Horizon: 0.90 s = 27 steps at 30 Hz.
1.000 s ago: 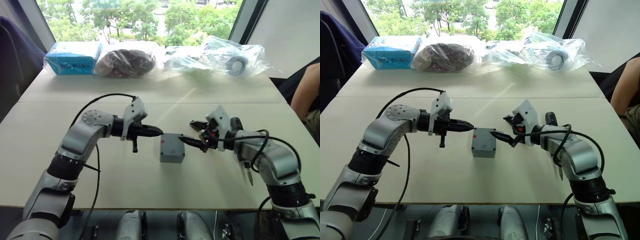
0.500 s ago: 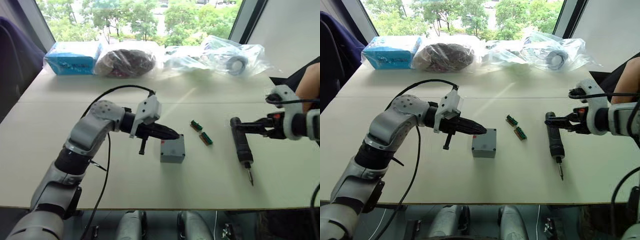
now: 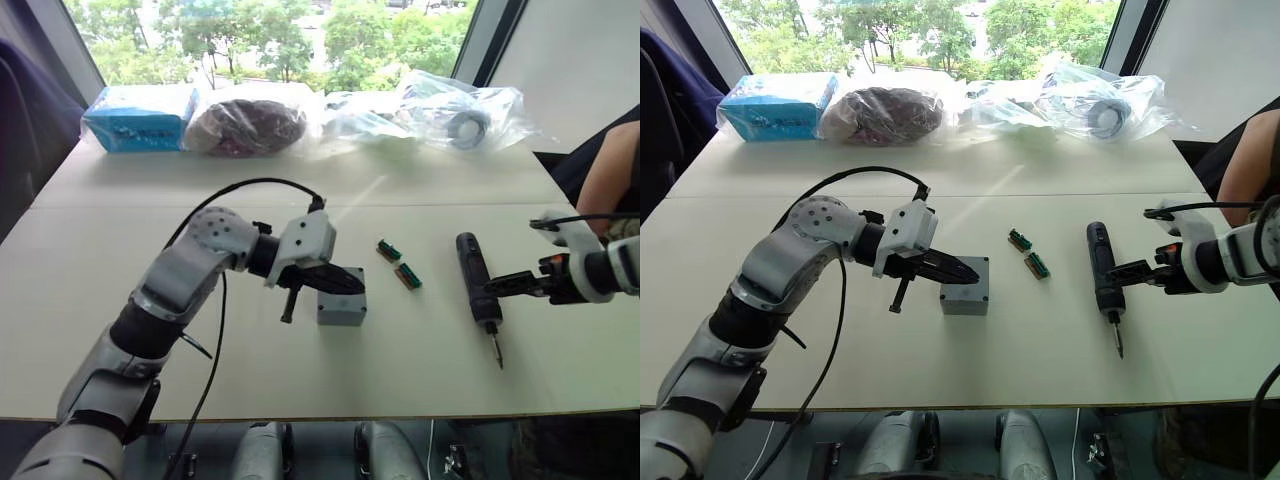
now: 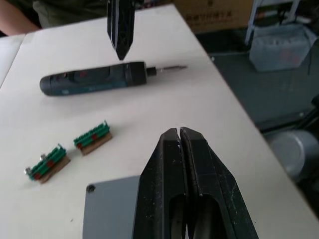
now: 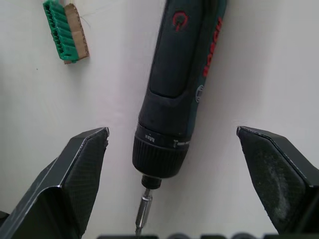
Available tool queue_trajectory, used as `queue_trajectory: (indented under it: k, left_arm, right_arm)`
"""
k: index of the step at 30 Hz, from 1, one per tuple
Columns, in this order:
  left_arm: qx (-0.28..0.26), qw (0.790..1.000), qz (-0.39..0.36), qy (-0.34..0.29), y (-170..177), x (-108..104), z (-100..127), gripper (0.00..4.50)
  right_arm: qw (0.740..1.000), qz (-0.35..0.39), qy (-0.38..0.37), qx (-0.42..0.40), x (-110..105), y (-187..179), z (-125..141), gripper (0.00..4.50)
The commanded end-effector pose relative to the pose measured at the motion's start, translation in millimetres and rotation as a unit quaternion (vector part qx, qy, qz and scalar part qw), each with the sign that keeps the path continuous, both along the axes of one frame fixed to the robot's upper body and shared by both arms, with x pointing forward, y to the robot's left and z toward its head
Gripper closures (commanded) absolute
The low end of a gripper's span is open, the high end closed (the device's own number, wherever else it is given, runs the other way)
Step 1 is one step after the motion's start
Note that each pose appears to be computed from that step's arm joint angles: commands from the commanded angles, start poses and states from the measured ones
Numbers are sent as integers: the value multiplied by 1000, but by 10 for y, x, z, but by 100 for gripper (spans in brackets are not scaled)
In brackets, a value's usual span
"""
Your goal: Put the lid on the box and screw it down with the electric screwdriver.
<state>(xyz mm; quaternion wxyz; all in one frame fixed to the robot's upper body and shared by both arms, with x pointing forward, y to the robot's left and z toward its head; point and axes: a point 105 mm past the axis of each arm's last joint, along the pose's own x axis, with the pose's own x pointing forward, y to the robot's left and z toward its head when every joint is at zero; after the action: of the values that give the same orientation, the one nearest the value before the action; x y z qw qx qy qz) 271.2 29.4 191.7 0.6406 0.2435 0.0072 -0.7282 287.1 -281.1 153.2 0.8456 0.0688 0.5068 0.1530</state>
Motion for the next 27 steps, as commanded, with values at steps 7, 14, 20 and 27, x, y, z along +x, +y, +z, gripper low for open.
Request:
queue_trajectory:
  k: [7,14,20,27]
  left_arm:
    - [-22,1000,15,-10,-19,-67,25,450]
    - [-33,999,27,-6,-33,-62,32,450]
    - [-31,999,39,-4,-23,-49,-3,450]
    - [-41,997,59,-4,9,9,23,450]
  right_arm:
    - [999,0,27,-29,58,-4,-152,12]
    - [998,25,37,-53,149,6,-325,12]
    - [992,64,45,-98,227,-52,-453,126]
    - [989,69,57,-120,215,-101,-492,269]
